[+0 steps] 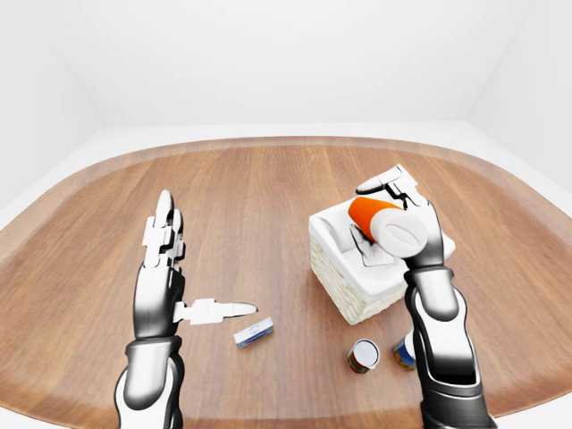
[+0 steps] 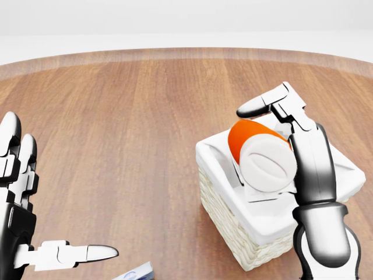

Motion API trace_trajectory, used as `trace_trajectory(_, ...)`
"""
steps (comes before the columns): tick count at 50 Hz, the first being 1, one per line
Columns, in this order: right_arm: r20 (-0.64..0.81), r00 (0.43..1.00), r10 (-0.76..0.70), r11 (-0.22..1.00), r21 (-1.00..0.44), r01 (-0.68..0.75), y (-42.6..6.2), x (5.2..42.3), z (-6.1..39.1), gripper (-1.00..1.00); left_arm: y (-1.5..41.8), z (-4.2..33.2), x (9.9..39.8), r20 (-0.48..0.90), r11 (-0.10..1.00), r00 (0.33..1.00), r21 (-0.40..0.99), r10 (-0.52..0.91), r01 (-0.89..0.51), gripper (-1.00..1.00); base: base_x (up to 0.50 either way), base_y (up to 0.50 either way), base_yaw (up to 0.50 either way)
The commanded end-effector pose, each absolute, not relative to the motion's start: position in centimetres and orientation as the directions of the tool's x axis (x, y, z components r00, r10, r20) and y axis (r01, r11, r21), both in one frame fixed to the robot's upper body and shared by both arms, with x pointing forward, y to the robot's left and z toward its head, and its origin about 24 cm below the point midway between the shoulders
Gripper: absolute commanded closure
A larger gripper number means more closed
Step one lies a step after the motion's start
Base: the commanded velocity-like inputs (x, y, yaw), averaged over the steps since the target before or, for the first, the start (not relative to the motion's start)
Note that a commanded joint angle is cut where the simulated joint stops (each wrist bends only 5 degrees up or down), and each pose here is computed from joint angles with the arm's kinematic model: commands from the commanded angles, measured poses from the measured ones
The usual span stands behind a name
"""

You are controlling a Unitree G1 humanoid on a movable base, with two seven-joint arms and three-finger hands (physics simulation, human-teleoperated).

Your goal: Pick up the ketchup, and put it in the basket.

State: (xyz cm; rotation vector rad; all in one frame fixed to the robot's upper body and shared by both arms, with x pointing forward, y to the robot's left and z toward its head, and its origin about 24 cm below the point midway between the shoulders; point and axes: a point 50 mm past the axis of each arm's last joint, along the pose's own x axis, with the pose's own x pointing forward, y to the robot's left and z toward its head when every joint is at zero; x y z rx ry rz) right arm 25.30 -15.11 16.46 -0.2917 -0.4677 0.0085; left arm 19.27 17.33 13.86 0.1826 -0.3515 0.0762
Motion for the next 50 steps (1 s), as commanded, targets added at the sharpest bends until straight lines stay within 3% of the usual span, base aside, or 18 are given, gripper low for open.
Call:
trace_trajectory(1, 0.469, 0.882, 0.049, 0.952, -0.290, 0.101, -16.0, 27.7, 17.8, 1.00, 17.3, 13.8, 19.2, 0.348, 0.981, 0.937, 0.166, 0.041, -0.105, -1.00, 0.00, 0.00, 0.00)
trace_trajectory(20, 0.380, 0.925, -0.005, 0.941, -0.311, 0.133, -17.7, 32.7, 17.8, 1.00, 17.1, 14.2, 19.1, 0.362, 0.980, 0.932, 0.171, 0.033, -0.101, -1.00, 0.00, 0.00, 0.00)
trace_trajectory(50, 0.267, 0.961, -0.073, 0.939, -0.305, 0.156, -19.1, 34.9, 15.9, 1.00, 17.0, 14.7, 18.9, 0.384, 0.980, 0.923, 0.173, 0.028, -0.102, -1.00, 0.00, 0.00, 0.00)
